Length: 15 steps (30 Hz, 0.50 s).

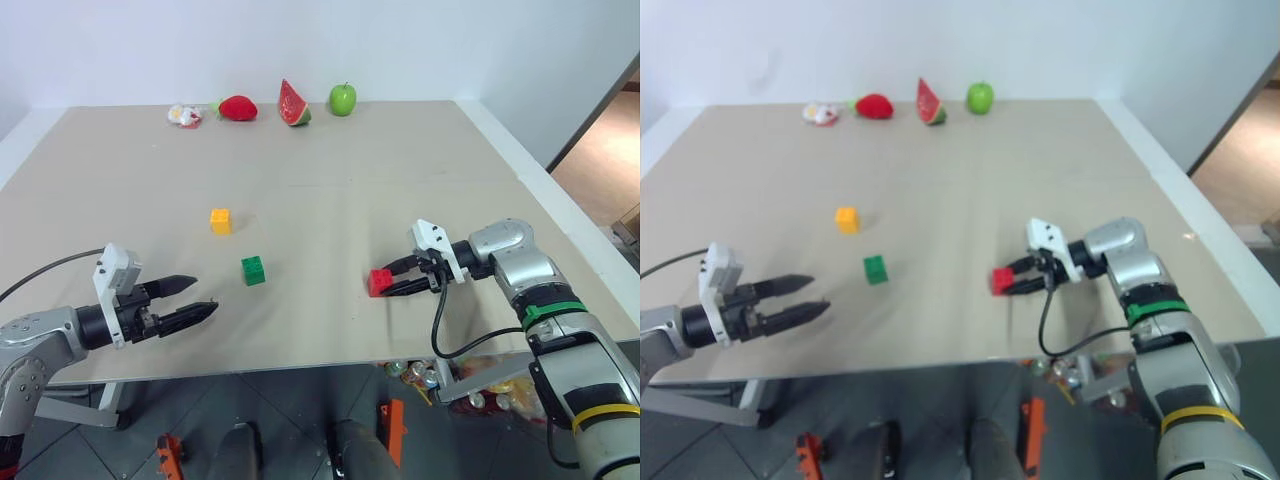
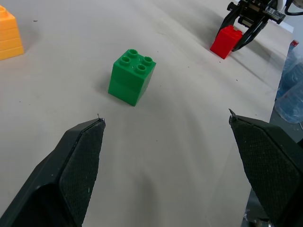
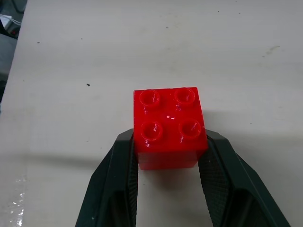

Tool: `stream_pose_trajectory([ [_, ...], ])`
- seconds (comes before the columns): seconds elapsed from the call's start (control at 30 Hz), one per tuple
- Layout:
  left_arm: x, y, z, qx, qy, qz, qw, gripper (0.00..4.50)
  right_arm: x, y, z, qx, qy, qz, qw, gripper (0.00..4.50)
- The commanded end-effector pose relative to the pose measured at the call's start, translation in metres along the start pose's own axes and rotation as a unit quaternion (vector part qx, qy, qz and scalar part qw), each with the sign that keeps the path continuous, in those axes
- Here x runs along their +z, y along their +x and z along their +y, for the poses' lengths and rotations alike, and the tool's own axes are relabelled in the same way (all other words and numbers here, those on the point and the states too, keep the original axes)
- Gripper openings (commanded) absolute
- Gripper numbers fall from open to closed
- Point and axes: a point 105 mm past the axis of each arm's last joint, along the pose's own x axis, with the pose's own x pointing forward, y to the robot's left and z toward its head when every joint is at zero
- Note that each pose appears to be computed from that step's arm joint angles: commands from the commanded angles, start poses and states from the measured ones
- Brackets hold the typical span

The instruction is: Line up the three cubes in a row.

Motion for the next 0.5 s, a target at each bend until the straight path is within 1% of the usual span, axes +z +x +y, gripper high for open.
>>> stream_pose_trajectory([
  [0.03, 0.01, -0.003, -0.003, 0.002, 0.016, -0.011, 1.0, 4.35, 0.007, -0.006, 0.0, 0.022, -0.01, 0.001, 1.0, 1.73],
  [0.07, 0.009, -0.003, -0.004, 0.002, 0.016, -0.012, 1.0, 4.35, 0.006, -0.005, 0.0, 0.022, -0.01, 0.003, 1.0, 2.28],
  [0.1, 0.009, -0.002, -0.004, 0.002, 0.015, -0.011, 1.0, 4.35, 0.006, -0.005, -0.002, 0.017, -0.013, 0.003, 1.0, 2.66],
  [0.27, 0.003, 0.002, -0.003, -0.003, 0.018, 0.005, 1.0, 4.35, 0.008, -0.016, -0.005, 0.003, -0.016, 0.011, 1.0, 4.32],
  [0.33, -0.002, 0.004, 0.0, -0.004, 0.024, 0.019, 1.0, 4.35, 0.011, -0.025, -0.004, -0.001, -0.028, 0.017, 0.999, 4.32],
  [0.4, -0.009, 0.007, 0.009, 0.007, 0.029, 0.037, 0.999, 4.35, 0.019, -0.04, -0.006, -0.015, -0.038, 0.017, 0.999, 4.32],
  [0.5, -0.011, 0.013, 0.023, 0.011, 0.041, 0.051, 0.998, 4.35, 0.038, -0.07, -0.002, -0.036, -0.062, 0.011, 0.997, 4.32],
])
